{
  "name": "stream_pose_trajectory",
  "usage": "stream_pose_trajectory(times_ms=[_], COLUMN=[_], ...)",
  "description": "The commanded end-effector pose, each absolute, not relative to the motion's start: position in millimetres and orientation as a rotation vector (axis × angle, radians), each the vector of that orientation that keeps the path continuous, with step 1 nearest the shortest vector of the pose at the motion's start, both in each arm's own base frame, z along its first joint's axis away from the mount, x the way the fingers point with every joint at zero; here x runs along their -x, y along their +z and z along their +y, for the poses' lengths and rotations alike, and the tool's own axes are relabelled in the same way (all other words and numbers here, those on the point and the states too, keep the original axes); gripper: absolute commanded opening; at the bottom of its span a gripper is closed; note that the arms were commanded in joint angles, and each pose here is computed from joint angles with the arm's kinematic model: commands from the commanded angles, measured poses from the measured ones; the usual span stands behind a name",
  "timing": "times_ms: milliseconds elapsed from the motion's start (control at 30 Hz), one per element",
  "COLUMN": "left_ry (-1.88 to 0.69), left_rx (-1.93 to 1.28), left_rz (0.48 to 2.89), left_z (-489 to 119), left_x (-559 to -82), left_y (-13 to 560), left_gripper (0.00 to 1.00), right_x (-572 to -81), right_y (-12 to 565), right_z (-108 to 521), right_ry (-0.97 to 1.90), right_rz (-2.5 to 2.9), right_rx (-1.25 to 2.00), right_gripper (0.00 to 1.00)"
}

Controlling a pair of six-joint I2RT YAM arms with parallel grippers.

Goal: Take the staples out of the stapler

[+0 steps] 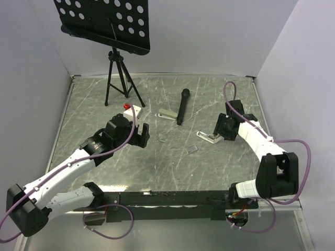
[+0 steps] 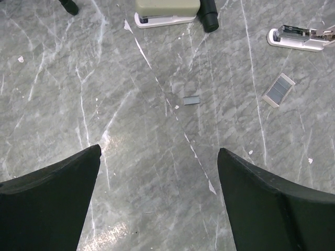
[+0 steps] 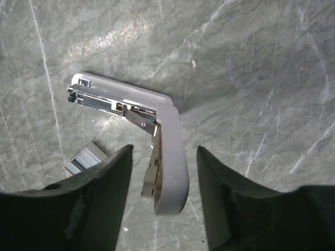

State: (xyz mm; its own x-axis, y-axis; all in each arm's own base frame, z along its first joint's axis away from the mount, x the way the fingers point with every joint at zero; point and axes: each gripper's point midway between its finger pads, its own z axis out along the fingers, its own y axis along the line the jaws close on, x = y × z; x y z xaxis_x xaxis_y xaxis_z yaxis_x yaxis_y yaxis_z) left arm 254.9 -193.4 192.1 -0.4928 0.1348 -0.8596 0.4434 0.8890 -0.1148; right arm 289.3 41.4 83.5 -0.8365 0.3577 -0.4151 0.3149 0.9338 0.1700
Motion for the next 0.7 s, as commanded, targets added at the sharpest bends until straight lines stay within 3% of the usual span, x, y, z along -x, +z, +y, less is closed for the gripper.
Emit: stream_pose_trajectory(times_ms=[0,333,667], left_ry=[-0.357,-0.193,-0.312], left_rx=[-0.389,-0.171,-0.061], left_rz=[2.041,1.928,1.645], left_z=[-187,-145,-122], left_x=[-261,-272,-253], left_y=[201,235,292], left_gripper=[0.97,0.99,0.97], right_x=[-300,-315,-383], right_y=[108,159,190], right_z=[36,45,169], right_ry=[0.123,0.153,0.336], right_rz=[2.578,2.448,2.281], right_rx=[-0.465,-0.266,0.207], right_gripper=[0.64,0.80,0.80])
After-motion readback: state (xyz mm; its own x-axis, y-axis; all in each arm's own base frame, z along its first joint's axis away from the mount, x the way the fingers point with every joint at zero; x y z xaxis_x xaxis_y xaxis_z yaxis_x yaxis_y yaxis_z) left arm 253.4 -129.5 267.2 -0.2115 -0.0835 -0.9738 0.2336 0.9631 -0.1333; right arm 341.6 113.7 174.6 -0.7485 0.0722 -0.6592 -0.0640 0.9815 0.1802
